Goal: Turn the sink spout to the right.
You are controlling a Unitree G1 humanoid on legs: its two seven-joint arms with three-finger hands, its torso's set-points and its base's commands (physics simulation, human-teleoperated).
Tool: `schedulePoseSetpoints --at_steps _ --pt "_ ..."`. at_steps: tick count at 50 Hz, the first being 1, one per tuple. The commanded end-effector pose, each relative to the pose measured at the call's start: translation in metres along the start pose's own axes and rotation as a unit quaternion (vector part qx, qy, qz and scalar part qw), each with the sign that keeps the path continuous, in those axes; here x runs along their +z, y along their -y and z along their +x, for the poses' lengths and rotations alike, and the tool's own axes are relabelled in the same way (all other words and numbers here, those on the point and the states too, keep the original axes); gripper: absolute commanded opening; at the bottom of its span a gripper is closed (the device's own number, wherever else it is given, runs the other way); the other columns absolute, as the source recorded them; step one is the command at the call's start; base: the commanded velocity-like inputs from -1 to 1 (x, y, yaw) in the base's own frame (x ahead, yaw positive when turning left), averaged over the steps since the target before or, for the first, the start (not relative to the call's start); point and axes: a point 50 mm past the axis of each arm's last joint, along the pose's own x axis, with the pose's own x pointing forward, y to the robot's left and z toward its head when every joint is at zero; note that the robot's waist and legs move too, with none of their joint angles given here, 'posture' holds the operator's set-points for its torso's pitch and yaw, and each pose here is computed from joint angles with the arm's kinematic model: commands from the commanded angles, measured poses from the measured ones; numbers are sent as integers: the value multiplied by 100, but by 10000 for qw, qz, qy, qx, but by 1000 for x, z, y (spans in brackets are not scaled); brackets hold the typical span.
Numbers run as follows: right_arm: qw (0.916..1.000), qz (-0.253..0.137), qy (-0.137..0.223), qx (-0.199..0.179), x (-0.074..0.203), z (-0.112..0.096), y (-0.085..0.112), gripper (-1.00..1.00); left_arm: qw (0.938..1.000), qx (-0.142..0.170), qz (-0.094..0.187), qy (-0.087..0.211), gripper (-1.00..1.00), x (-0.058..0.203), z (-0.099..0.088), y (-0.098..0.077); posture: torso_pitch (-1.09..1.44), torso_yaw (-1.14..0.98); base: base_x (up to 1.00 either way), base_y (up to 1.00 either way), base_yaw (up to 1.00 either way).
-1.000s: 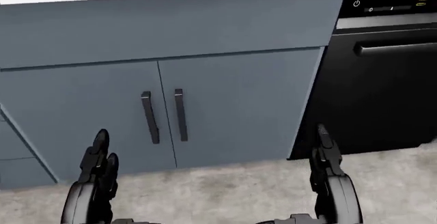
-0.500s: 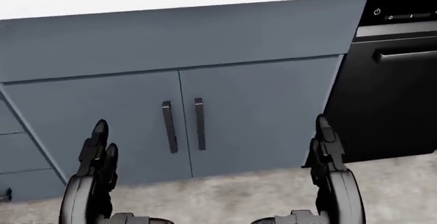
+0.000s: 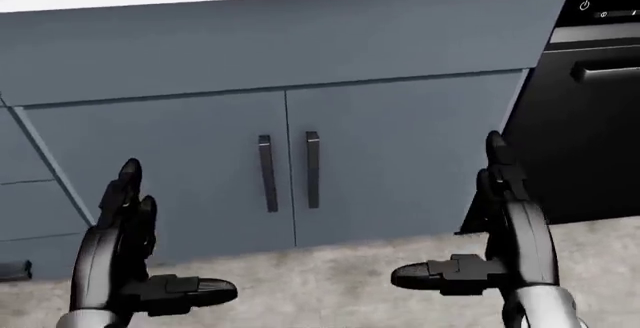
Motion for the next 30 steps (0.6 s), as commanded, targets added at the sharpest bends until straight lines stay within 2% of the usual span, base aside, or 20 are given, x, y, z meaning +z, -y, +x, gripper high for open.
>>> schedulePoseSetpoints --at_steps 1,2,4,7,8,11,15,20,30 --pt "9989 -86 453 111 38 11 -5 100 9978 -229 -101 606 100 48 8 7 0 0 0 0 0" --pt "9989 -130 439 81 45 16 -3 100 9977 -254 -123 613 100 59 11 7 0 0 0 0 0" --pt "9988 -228 421 55 62 25 -1 100 9968 -136 47 791 100 82 17 7 0 0 0 0 0" --pt "9986 -306 417 97 85 39 0 100 9951 -166 224 947 100 115 25 17 0 0 0 0 0" --pt "9986 -300 412 139 93 45 -1 100 9952 -245 229 915 100 124 31 22 0 0 0 0 0" --pt "9987 -313 395 100 110 59 5 100 9942 -219 361 985 100 146 42 27 0 0 0 0 0" --pt "9986 -381 373 -24 135 68 15 100 9949 -97 388 923 100 172 61 20 0 0 0 0 0" --pt "9989 -349 290 -113 154 83 27 100 9958 35 399 821 100 189 78 13 0 0 0 0 0" --pt "9986 -400 288 -184 169 86 32 100 9954 188 402 844 100 202 82 5 0 0 10 0 0"
